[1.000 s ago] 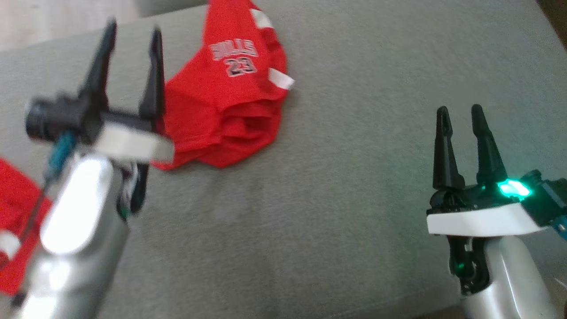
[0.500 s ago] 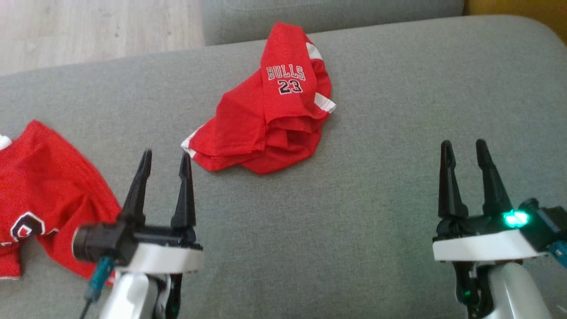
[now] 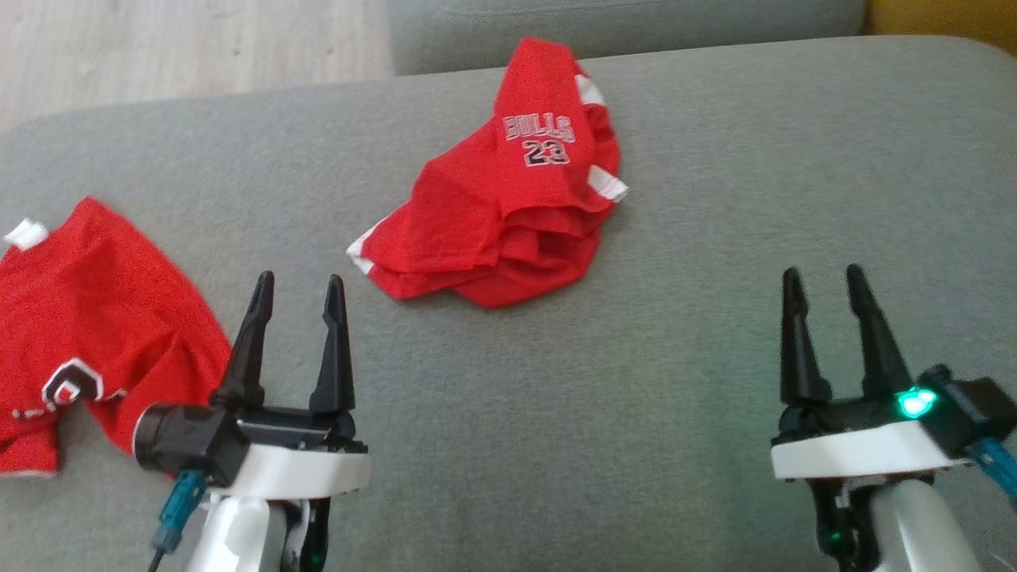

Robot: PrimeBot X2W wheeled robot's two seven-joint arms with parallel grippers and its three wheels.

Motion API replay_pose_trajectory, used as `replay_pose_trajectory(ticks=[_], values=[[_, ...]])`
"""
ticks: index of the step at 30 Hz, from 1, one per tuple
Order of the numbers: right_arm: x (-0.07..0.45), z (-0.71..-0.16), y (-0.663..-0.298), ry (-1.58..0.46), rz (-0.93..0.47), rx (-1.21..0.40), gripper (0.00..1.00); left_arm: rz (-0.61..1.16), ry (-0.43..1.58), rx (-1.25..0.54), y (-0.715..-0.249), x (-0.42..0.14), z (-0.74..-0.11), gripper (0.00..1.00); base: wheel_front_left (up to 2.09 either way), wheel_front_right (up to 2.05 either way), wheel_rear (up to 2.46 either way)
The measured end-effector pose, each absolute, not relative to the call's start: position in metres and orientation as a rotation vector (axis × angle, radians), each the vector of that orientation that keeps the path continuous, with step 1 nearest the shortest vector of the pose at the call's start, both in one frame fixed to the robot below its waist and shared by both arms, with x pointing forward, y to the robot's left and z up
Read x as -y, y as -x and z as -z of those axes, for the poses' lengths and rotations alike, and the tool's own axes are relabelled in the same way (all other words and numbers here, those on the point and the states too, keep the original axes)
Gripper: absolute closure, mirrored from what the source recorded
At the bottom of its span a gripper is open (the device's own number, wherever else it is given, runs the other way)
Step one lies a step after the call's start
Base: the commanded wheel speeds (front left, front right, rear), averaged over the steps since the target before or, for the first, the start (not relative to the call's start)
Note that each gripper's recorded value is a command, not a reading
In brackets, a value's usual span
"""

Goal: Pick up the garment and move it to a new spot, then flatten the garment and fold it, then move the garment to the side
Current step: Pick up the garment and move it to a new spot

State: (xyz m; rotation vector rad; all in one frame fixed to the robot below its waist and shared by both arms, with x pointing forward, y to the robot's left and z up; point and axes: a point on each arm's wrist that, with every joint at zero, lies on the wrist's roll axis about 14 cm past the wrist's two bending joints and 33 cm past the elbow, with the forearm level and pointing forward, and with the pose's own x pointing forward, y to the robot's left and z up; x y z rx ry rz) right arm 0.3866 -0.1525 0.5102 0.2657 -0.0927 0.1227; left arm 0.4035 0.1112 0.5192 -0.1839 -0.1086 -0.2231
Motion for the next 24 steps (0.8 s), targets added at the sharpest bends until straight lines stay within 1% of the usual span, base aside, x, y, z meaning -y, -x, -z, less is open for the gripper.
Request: replay_pose_trajectory(ticks=[3,6,12,16,21,24], values=[[0.14,-0.491,-0.392,-0.243,-0.157,0.03,0.0,0.211,0.187,0.09,-0.402,-0.116,-0.512,0.0,0.0,0.0,0.0],[0.121,-0.473,-0.405,-0.213,-0.211,-0.027,0.0,0.191,0.195,0.073,-0.402,-0.122,-0.506,0.0,0.0,0.0,0.0],[0.081,-0.449,-0.452,-0.18,-0.315,-0.128,0.0,0.158,0.185,0.051,-0.403,-0.137,-0.498,0.0,0.0,0.0,0.0],[0.04,-0.437,-0.477,-0.147,-0.422,-0.197,0.0,0.134,0.192,0.037,-0.401,-0.144,-0.494,0.0,0.0,0.0,0.0],[-0.001,-0.416,-0.489,-0.04,-0.543,-0.268,0.0,0.067,0.199,0.005,-0.393,-0.161,-0.485,0.0,0.0,0.0,0.0],[-0.013,-0.4,-0.491,0.001,-0.576,-0.313,0.0,0.031,0.189,-0.005,-0.389,-0.171,-0.482,0.0,0.0,0.0,0.0]])
